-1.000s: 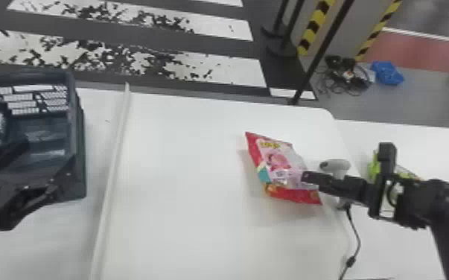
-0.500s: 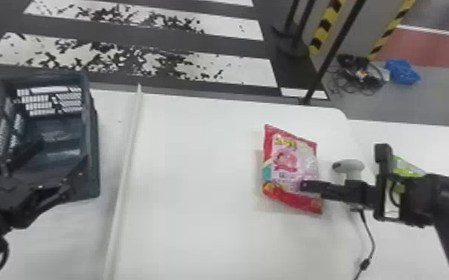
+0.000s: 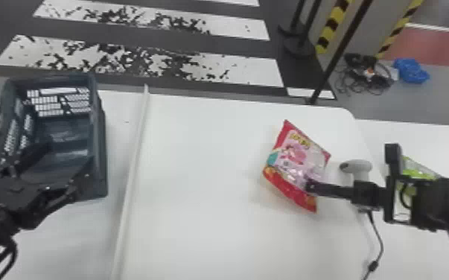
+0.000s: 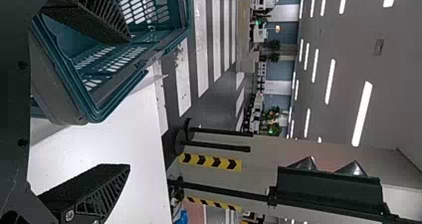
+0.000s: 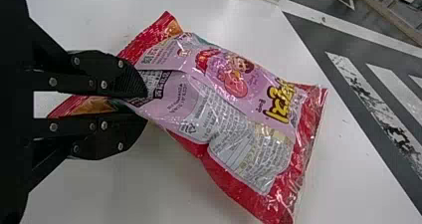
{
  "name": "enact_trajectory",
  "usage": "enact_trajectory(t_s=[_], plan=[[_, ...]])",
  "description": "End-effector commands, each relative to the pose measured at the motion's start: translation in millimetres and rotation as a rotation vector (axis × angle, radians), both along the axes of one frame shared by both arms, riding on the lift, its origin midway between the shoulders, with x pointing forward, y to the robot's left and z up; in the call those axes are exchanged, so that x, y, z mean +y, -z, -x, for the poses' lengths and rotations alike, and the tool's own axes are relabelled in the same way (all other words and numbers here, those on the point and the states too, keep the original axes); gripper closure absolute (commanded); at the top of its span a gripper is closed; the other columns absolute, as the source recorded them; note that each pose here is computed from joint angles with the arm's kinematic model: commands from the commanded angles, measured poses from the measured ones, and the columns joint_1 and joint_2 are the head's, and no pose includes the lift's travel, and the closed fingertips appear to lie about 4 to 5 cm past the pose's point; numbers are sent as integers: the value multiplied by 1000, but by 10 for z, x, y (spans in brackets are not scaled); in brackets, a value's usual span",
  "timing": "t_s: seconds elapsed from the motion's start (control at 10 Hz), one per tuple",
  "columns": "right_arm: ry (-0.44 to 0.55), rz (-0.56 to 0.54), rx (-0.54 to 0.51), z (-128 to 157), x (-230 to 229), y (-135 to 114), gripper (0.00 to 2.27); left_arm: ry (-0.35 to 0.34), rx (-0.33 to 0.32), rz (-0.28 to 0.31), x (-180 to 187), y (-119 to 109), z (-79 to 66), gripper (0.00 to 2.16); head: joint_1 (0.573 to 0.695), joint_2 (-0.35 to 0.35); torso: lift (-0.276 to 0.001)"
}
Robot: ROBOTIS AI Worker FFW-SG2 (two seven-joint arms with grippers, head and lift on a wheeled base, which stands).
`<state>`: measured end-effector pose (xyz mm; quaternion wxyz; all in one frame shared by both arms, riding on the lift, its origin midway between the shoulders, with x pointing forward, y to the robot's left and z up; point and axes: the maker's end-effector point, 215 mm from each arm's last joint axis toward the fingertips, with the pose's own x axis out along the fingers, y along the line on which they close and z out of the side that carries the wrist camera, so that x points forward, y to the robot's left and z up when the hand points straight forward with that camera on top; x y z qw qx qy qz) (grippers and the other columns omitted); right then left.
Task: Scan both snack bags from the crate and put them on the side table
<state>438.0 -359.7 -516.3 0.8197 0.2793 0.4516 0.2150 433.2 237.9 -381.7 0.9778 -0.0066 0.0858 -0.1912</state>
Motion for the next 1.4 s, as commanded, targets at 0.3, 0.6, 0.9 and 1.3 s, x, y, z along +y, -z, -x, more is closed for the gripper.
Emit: enact_trajectory(t_s=[0.3, 0.6, 0.9, 1.3], plan=[[130, -140, -152, -90, -238, -757, 2256, -7, -4, 3, 29, -14, 20, 100, 695, -162, -87], [394, 17, -230, -251, -1165, -1069, 2256, -12, -3, 12, 64, -18, 31, 100, 695, -231, -87], [673, 202, -251, -196, -2192, -954, 2260, -13, -3, 14, 60, -18, 31, 100, 695, -336, -87], [911, 364, -192, -131, -3039, -572, 2128, -12, -7, 14, 65, -38, 26, 100, 695, -350, -87]])
